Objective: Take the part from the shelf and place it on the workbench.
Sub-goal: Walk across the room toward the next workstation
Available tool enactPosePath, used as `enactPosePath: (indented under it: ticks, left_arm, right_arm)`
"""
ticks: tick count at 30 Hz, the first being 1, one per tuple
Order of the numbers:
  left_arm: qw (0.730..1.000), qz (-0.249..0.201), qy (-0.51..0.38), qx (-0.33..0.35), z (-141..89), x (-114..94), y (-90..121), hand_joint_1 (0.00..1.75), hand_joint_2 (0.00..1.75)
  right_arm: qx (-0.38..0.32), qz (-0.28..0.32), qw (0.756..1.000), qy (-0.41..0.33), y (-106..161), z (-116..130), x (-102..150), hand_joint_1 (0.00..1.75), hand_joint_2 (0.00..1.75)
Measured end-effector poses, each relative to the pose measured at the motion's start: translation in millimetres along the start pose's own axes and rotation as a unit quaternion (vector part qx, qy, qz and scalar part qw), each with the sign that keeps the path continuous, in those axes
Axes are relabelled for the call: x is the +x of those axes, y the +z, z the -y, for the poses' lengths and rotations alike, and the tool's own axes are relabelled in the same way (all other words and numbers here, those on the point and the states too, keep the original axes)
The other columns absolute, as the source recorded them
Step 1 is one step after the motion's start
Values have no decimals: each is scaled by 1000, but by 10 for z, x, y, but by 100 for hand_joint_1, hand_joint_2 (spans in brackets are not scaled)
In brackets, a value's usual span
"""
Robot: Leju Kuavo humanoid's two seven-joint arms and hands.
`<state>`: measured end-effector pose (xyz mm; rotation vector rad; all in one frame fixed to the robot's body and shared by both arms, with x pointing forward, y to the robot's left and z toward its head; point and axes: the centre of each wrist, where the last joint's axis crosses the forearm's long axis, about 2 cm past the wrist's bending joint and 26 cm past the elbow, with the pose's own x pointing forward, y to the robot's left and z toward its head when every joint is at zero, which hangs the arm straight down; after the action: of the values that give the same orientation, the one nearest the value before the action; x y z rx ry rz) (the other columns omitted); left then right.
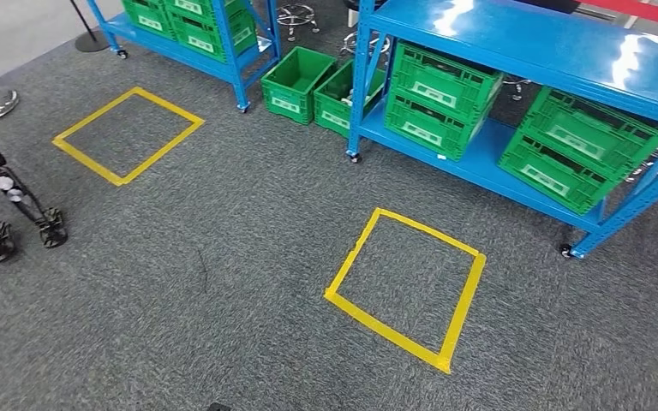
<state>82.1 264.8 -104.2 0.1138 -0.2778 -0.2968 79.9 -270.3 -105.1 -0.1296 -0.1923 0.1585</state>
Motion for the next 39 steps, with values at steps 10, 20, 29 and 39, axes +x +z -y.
enactPosePath:
  ticks: [10, 20, 29, 39]
  left_arm:
    - [1000, -1, 1, 2, -16, -16, -1, 0, 0]
    - [1000, 2, 2, 1, -12, 34, -4, 0, 0]
    - [1000, -2, 3, -1, 5, 0, 1, 0, 0]
    - [1000, -3, 5, 1, -6, -5, -1, 0, 0]
  right_arm:
    - [2, 4, 1000, -1, 4, -19, 48, 0, 0]
    - [3, -1, 1000, -1, 4, -27, -6, 0, 0]
    - [2, 0, 1000, -2, 4, -23, 8, 0, 0]
    - [2, 3, 1000, -3, 6, -32, 38, 0, 0]
